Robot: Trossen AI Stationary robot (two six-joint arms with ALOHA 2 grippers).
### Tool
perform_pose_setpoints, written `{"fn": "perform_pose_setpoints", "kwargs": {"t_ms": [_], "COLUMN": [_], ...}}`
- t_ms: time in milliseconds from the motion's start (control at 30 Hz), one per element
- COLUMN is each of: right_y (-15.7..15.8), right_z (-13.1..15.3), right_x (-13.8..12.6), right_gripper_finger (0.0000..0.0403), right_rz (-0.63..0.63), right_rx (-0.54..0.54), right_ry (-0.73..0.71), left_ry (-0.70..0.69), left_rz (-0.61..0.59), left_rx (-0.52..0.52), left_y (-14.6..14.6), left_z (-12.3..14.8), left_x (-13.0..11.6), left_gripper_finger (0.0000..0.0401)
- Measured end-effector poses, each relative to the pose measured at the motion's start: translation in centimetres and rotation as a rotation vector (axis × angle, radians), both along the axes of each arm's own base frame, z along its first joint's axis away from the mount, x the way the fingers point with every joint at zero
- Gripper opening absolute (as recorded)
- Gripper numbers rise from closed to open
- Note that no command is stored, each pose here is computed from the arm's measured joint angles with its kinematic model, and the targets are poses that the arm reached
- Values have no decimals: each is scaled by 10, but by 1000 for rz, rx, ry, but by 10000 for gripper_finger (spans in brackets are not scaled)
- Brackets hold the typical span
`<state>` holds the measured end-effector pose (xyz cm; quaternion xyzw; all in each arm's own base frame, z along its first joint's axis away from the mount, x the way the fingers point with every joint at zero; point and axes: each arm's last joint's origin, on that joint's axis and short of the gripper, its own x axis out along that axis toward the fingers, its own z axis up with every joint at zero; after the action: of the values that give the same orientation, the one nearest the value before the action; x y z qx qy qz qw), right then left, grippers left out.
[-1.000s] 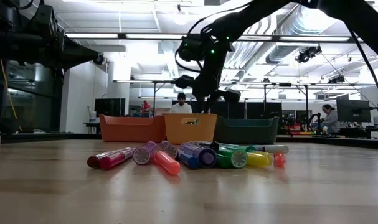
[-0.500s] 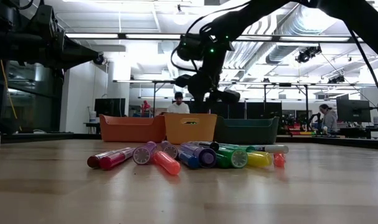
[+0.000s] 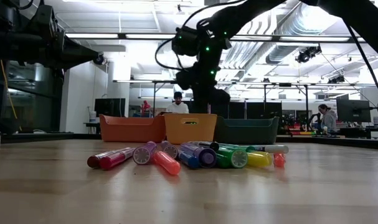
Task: Pick & Place Markers
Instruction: Put the right orange pen into the yellow bin
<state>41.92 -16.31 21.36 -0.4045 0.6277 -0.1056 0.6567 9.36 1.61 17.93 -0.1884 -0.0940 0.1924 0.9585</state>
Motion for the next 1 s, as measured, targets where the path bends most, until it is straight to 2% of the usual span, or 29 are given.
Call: {"fn": "perform_pose_setpoints", "kwargs": {"t_ms": [233, 367, 533, 633, 833, 1000], "right_y": [18, 34, 65, 83, 118, 147], "right_z": [5, 7, 15, 22, 38, 48], "right_x": [4, 4, -4, -14, -38, -58], "right_gripper_finger": [74, 74, 74, 74, 74, 74], "right_rz": [-306, -459, -623, -718, -855, -862], "right_rx": [-196, -235, -118, 28, 288, 326], "right_ry": [-172, -322, -490, -523, -402, -241], "left_ry": [0, 0, 0, 0, 0, 0], "left_rz": [0, 0, 0, -1, 0, 0], "left_rx": [0, 0, 0, 0, 0, 0], "left_y": [0, 0, 0, 0, 0, 0], "left_z": [0, 0, 0, 0, 0, 0], "left_x": [0, 0, 0, 0, 0, 0], "left_gripper_finger": [3, 3, 3, 3, 3, 3]}}
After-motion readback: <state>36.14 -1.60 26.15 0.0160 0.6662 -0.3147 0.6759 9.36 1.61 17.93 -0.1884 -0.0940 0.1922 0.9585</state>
